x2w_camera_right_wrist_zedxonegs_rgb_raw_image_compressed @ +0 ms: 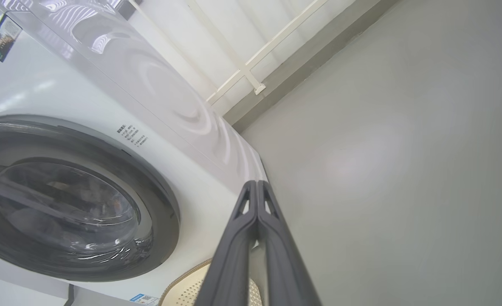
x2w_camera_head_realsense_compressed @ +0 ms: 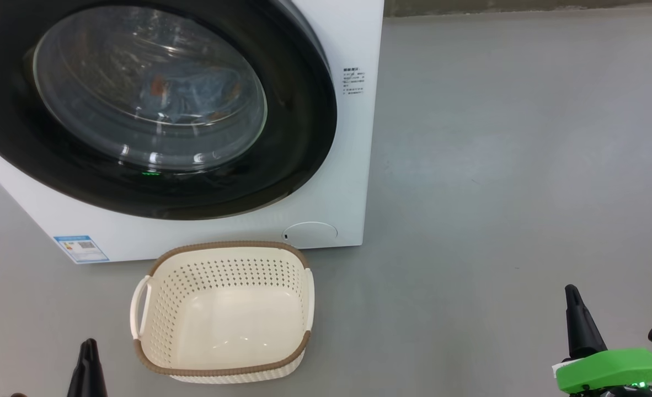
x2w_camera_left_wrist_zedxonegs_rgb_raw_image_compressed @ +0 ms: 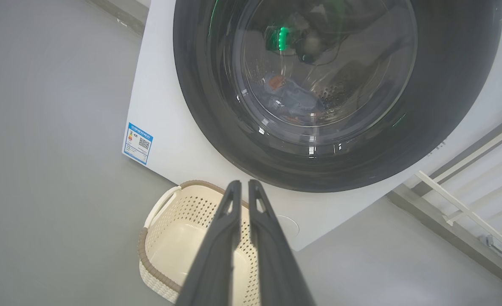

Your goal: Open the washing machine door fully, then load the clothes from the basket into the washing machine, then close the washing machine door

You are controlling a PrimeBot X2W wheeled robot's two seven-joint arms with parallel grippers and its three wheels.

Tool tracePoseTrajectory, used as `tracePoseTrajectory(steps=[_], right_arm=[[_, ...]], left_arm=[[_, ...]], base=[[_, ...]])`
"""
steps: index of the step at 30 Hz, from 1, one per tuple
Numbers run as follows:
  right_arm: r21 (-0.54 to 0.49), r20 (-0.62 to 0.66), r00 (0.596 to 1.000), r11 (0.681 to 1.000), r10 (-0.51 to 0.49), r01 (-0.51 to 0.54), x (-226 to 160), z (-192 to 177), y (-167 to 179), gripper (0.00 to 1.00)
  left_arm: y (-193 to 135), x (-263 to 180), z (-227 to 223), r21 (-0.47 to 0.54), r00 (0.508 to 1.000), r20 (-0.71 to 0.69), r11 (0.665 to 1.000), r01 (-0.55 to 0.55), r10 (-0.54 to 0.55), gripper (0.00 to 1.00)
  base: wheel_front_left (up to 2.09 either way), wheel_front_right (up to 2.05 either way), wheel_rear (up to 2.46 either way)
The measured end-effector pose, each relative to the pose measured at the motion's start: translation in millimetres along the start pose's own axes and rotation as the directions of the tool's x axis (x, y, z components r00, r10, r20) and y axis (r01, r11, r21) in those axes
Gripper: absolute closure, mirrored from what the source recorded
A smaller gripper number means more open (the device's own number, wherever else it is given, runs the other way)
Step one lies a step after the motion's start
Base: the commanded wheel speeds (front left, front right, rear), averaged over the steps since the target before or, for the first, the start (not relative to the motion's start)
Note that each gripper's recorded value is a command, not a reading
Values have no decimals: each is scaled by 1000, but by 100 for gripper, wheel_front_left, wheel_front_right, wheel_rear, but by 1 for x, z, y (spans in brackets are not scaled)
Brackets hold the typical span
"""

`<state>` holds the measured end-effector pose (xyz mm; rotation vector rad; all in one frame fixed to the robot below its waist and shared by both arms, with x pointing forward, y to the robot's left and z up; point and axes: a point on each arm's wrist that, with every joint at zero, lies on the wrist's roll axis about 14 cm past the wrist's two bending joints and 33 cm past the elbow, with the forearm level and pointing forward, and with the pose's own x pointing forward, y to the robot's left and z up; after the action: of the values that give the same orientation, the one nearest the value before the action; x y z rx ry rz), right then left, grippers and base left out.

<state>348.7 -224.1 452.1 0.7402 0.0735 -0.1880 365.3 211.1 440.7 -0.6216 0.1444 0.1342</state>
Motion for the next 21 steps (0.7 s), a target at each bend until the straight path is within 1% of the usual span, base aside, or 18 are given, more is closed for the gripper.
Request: tracePoseTrajectory(steps=[12,14,21], right_arm=[[123,-16,1000,992,-3,5,1,-2,1,100],[161,-19,1000,987,-3,6,2,-2,2,100],[232,-26,1000,973,0,6,3,-2,4,100]], left_arm=[[-3,0,1,-136,1000,-7,991,1,-2,100],[-4,0,1,-176,1000,-10,984,1,-3,100],[-7,1,4,-255,1000,-8,967,7,-10,100]], base=[[0,0,0],[0,0,0],[0,0,0]])
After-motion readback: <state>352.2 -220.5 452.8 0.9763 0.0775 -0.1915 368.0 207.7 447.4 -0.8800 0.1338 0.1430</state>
